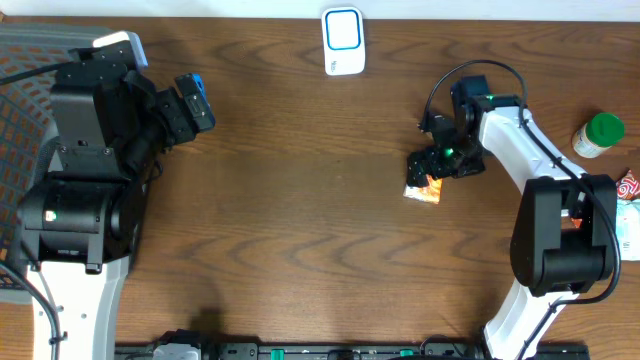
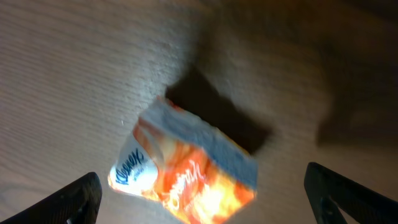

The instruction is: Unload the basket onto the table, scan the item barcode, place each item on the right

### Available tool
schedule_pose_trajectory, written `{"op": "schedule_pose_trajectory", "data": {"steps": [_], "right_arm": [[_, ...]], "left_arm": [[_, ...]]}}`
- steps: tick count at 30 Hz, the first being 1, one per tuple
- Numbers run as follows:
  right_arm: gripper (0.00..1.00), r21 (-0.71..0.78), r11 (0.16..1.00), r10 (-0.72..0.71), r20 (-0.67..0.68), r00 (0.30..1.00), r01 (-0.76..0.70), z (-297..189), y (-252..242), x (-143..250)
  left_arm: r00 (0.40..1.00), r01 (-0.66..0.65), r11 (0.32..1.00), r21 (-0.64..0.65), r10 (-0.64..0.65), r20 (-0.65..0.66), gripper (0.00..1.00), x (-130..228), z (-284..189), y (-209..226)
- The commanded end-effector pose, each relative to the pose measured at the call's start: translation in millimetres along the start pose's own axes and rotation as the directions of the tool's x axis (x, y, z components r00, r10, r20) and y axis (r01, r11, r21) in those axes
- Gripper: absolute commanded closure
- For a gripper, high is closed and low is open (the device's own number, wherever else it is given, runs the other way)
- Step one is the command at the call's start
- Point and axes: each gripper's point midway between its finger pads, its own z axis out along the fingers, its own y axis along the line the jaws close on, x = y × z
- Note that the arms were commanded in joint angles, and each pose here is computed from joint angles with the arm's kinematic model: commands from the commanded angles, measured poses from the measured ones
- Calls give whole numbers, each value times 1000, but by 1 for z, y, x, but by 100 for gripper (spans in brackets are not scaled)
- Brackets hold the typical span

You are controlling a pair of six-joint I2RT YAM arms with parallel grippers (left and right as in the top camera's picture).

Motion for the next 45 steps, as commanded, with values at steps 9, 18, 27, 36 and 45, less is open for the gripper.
{"op": "schedule_pose_trajectory", "data": {"steps": [9,18,27,36,45], "right_arm": [[1,-57,998,-25,23,999,26,25,4,10],[31,-60,996,64,5,998,-64,30,4,16],[59,-55,985,162,-37,986,-164,4,4,15],[56,158,965,220,-48,974,-210,-67,-40,12],[49,496,828,327,-53,943,-260,-99,-127,46]], "left_arm": [[1000,-5,1000,-13,5,16,2,-5,-2,3],[1000,-5,1000,-13,5,15,2,-5,-2,3],[1000,-5,1000,-12,5,16,2,-5,-2,3],[1000,-6,1000,-13,6,16,2,-5,-2,3],[1000,-5,1000,-13,5,15,2,-5,-2,3]]}}
